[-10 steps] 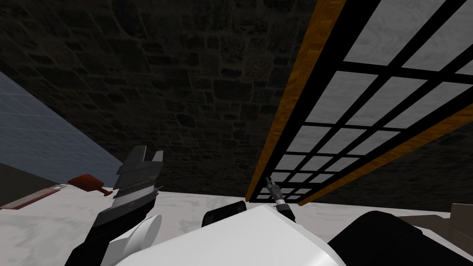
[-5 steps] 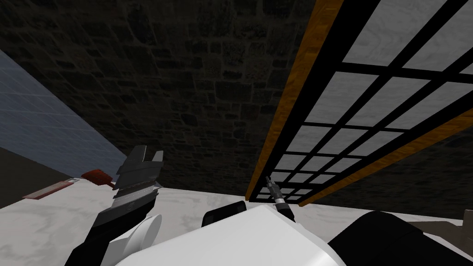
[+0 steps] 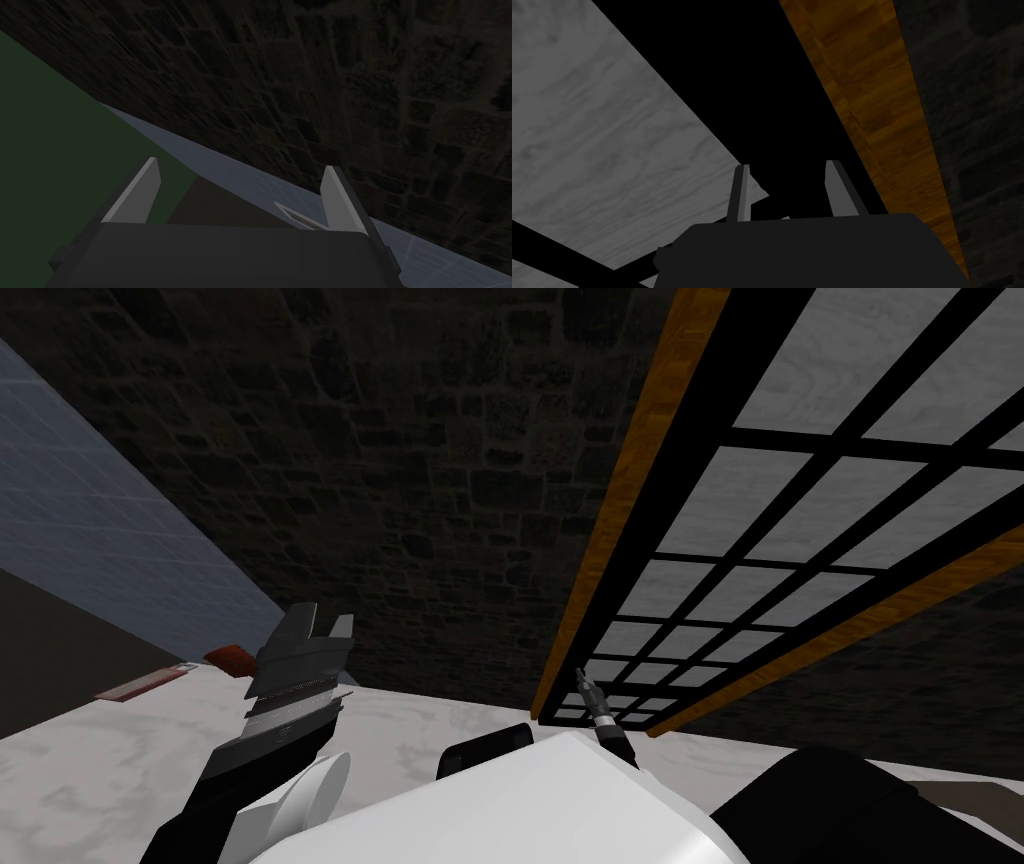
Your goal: Pull the door open
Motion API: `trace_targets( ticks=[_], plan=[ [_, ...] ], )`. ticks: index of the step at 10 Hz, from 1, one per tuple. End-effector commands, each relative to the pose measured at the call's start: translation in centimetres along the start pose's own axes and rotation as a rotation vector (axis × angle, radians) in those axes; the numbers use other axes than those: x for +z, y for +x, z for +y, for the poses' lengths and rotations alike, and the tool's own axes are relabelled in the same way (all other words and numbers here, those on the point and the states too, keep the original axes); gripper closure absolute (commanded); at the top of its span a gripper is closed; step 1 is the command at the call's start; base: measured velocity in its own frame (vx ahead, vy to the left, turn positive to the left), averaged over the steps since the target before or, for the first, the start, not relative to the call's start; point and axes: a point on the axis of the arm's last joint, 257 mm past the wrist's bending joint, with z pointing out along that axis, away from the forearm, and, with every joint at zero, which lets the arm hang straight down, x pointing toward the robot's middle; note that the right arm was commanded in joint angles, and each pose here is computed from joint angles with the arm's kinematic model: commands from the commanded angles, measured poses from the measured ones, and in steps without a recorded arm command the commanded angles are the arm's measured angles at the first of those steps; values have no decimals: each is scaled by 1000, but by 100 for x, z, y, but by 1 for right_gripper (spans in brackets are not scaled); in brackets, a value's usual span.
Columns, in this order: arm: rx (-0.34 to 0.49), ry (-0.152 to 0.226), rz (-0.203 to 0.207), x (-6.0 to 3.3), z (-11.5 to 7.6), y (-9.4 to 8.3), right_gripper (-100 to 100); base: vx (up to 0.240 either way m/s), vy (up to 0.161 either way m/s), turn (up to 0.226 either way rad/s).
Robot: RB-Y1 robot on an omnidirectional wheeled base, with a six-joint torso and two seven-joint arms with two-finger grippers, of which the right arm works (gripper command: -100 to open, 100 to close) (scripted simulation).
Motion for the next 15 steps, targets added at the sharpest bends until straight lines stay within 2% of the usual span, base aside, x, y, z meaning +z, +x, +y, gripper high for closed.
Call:
trace_targets(
  ticks=[1,5,8,12,15],
  plan=[
    [34,7,-1,-8,-16,0,100,-37,-9,29],
    [172,19,-17,39,-24,-17,100,-54,-12,56],
    [230,22,-24,56,-27,-23,100,-40,-9,40],
    [373,33,-43,107,-36,-40,100,-53,-17,65],
    [432,36,-51,126,-40,-45,100,-41,-9,45]
  ],
)
